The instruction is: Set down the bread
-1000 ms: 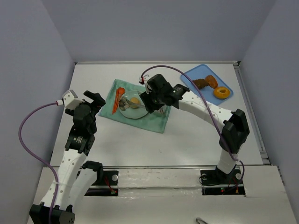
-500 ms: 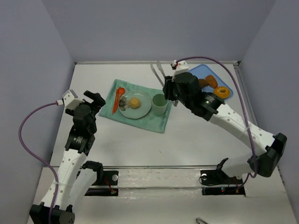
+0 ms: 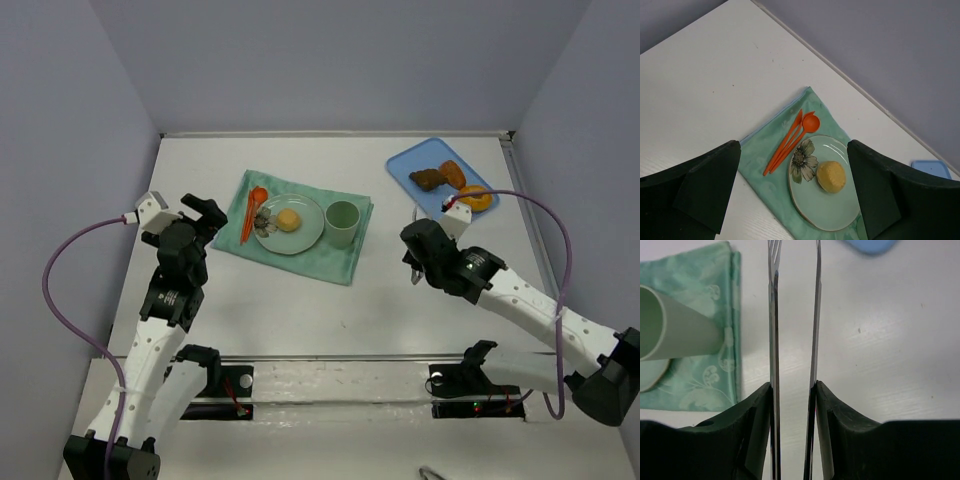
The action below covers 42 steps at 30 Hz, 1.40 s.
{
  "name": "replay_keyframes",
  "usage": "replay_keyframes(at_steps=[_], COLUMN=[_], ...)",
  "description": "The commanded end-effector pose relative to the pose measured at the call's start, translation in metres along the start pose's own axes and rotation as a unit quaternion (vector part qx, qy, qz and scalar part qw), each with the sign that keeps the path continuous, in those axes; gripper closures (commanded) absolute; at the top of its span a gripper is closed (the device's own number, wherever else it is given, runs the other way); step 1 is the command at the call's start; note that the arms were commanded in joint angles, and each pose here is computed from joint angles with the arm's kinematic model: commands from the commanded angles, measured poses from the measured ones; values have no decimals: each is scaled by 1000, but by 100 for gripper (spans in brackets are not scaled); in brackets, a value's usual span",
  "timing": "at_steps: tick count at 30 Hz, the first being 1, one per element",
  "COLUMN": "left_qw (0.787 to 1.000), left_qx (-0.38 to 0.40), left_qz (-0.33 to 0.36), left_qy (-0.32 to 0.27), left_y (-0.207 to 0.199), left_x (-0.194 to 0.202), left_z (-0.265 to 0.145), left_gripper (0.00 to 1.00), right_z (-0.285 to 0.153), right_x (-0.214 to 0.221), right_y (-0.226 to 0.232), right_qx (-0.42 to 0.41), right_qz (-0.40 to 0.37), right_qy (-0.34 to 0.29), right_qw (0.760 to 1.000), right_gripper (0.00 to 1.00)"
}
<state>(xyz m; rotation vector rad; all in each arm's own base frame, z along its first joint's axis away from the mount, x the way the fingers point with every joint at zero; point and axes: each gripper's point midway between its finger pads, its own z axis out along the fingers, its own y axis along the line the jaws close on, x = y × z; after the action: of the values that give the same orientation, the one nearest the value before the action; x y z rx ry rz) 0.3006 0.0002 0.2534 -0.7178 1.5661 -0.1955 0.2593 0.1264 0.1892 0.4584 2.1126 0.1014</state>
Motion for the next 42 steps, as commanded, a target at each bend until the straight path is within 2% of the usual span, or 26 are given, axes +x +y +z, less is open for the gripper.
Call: replay_keyframes(at_steps=[1, 6, 10, 11, 12, 13, 15, 16, 18, 21, 26, 30, 31, 37, 42], left_qw=[1000, 999, 999, 999, 999, 999, 999, 999, 999, 999, 999, 1000, 1000, 1000, 1000], left_qx=[0, -2, -5, -4, -5, -4, -4, -3, -4, 1, 0, 0, -1, 0, -2], left_qz=[-11, -13, -14, -14, -13, -13, -13, -13, -13, -13, -11, -10, -9, -5, -3], left_qy=[-26, -32, -34, -33, -32, -31, -31, -31, -32, -30, -30, -30, -28, -19, -16], left_y=[-1, 2, 3, 2, 2, 2, 2, 2, 2, 1, 1, 0, 1, -2, -3], left_x=[-11, -14, -15, -15, -14, -14, -14, -14, -15, -14, -15, -15, -14, -10, -9], left_z=[1, -1, -2, -2, -1, -1, -1, -2, -2, -3, -3, -3, -2, 2, 5], left_gripper=[1, 1, 1, 1, 1, 1, 1, 1, 1, 1, 1, 1, 1, 1, 1], right_z=[14, 31, 35, 34, 34, 33, 31, 30, 28, 28, 20, 2, -3, -35, -43], right_x=[54, 106, 129, 129, 128, 126, 117, 109, 97, 65, 5, -38, -47, -82, -90], right_y=[-20, -41, -54, -52, -52, -50, -46, -41, -34, -26, -10, -21, -26, -44, -45], right_qx=[59, 117, 136, 130, 126, 121, 109, 101, 87, 80, 74, 81, 84, 63, 56], right_qz=[40, 46, 48, 52, 52, 52, 56, 54, 52, 21, 21, 34, 20, 53, 37], right_qy=[74, 127, 148, 148, 149, 145, 135, 128, 114, 67, -18, -94, -103, -154, -159], right_qw=[995, 984, 978, 979, 980, 981, 983, 985, 988, 994, 997, 992, 991, 985, 985], right_gripper=[55, 53, 44, 34, 30, 21, 14, 5, 0, 0, 0, 0, 0, 0, 0])
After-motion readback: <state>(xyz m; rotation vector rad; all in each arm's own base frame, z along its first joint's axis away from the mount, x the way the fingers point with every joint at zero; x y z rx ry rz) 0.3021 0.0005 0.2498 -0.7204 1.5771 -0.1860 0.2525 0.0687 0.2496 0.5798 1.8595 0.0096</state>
